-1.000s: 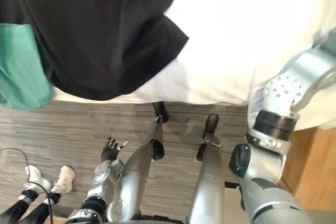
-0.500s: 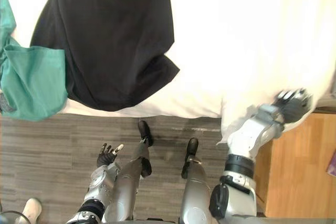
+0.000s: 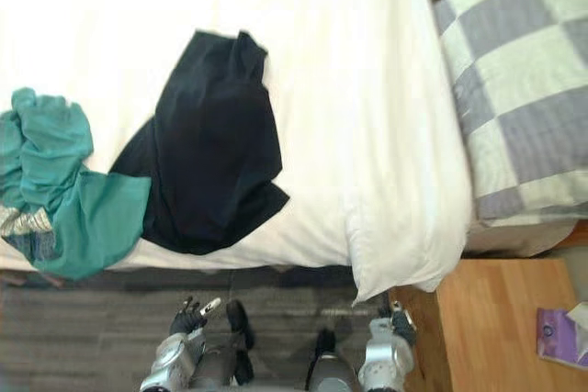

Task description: Tidy the bed and pick cloth on bed and put in laundry

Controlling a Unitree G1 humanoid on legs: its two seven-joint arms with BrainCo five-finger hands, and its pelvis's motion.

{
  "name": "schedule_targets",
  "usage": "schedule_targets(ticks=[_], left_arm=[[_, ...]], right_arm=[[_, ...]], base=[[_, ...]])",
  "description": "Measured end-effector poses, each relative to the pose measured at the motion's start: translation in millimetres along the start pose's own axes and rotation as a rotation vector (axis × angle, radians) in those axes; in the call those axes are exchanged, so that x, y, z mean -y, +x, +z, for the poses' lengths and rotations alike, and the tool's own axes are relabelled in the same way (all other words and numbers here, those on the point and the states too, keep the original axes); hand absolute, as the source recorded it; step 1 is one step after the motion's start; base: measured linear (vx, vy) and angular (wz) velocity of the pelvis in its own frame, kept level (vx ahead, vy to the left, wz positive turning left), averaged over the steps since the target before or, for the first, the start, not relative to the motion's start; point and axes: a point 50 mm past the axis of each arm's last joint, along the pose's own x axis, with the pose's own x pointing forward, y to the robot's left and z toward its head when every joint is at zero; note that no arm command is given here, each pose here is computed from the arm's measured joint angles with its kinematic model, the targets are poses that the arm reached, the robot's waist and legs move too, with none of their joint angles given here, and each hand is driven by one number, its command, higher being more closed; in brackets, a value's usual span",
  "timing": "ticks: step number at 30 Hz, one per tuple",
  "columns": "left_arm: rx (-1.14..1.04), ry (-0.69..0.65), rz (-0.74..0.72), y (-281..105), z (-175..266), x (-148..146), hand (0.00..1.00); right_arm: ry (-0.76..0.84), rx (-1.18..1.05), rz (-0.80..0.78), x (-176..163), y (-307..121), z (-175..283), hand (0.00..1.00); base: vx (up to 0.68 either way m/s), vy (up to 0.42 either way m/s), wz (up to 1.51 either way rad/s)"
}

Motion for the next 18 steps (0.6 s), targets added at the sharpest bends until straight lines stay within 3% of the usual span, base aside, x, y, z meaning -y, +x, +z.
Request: schedule_targets(ticks=[8,18], left_arm=[[-0.053,0.137,0.030,-2,-9,-19,0.00],[-0.089,0.274,0.048,-3,-11,-37,0.00]], right_arm=[[-0.408,-0.156,-0.005,26,-4,-30,0.00],[-0.593,-0.205,0.079,11,-1,-38,0.00]], base=[[0.02,0.010,0.01],[0.07,0.015,0.10]])
